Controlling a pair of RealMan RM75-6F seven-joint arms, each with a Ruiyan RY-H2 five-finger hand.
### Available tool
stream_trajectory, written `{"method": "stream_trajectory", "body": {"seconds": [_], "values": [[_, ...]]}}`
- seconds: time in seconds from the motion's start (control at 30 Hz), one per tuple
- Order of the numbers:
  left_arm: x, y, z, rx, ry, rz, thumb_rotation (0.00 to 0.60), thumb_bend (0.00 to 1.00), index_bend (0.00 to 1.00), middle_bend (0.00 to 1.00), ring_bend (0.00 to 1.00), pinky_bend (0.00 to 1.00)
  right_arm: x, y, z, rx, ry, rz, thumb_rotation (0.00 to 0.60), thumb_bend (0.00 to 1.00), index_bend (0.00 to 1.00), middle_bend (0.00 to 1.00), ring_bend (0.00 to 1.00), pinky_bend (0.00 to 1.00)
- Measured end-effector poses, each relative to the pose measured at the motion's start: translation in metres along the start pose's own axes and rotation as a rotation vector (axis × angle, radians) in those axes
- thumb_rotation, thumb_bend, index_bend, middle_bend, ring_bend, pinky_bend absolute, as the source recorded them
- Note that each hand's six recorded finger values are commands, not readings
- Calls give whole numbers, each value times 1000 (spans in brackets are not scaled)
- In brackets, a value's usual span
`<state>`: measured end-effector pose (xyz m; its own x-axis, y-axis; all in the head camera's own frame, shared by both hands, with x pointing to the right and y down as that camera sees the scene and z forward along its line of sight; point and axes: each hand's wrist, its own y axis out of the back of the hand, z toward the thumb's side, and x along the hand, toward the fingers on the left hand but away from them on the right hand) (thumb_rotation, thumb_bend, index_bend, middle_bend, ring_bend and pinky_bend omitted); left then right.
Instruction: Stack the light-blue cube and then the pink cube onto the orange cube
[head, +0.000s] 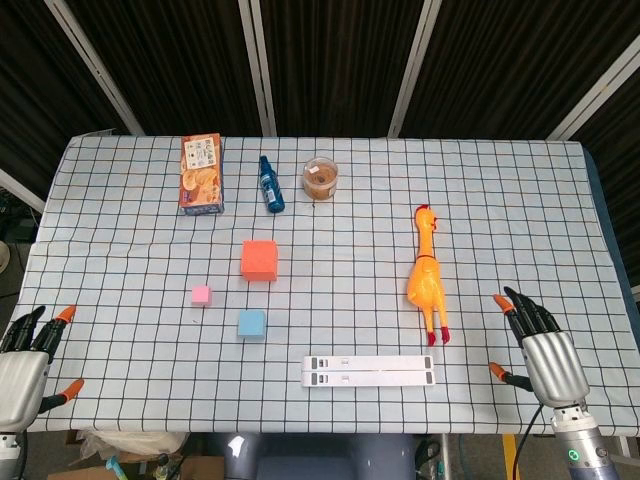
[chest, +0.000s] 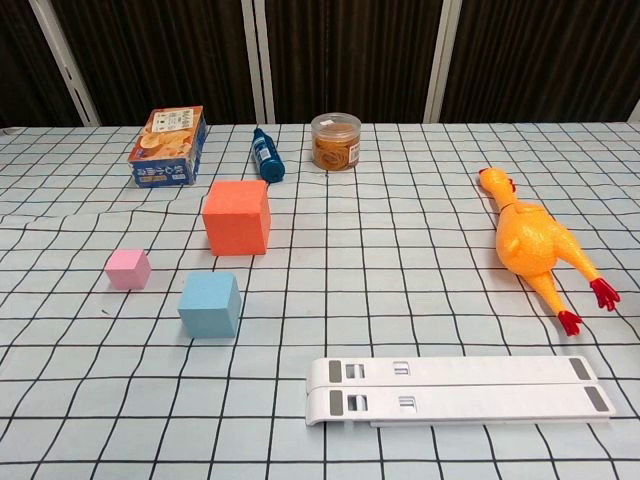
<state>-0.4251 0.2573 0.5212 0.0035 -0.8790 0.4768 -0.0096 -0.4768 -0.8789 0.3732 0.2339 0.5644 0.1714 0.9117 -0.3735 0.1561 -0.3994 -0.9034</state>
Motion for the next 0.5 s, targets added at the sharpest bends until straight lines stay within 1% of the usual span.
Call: {"method": "stream_trajectory", "body": {"seconds": [0.3,0.5], "values": [[-1,-1,2,13,-6,-2,600,206,38,193,45,84,0,-2,2,6,7,7,600,160,102,74,123,192],[0,2,5,18,-33,20,600,206,38,195,45,84,1,-2,1,9,3,3,600,160,102,74,124,192]]}}
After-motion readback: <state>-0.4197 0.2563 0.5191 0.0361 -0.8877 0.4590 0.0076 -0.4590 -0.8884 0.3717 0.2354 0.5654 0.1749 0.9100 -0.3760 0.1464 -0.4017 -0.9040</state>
